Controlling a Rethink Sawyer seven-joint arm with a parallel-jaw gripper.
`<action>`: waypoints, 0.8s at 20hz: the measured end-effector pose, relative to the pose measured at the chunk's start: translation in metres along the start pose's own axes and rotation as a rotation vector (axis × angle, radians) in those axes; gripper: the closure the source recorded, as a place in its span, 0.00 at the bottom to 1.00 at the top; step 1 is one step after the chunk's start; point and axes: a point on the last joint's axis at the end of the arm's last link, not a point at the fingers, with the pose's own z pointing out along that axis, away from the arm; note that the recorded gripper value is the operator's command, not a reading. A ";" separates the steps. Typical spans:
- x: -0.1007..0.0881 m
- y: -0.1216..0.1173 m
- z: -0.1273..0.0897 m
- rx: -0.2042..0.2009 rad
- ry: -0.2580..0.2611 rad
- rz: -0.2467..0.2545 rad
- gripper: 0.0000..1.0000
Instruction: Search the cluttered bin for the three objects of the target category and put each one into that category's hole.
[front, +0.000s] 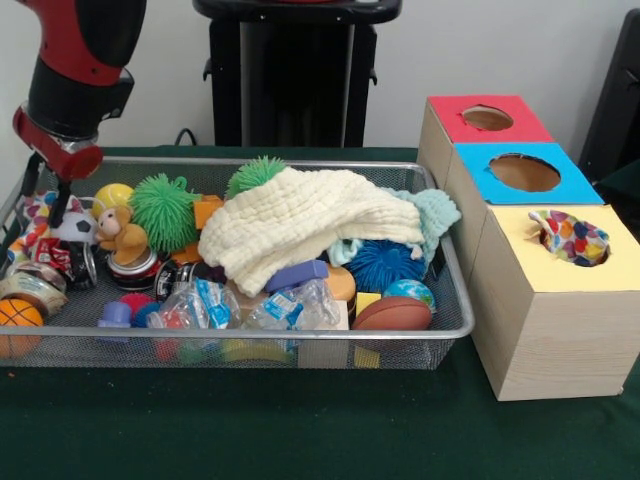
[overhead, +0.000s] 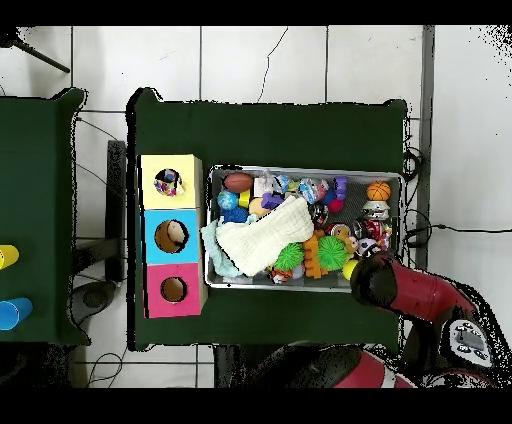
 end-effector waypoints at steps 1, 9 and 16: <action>0.000 0.000 0.000 0.000 0.000 0.000 0.00; 0.001 0.001 0.001 -0.002 -0.002 -0.002 0.00; 0.002 0.000 0.004 -0.003 -0.002 -0.002 1.00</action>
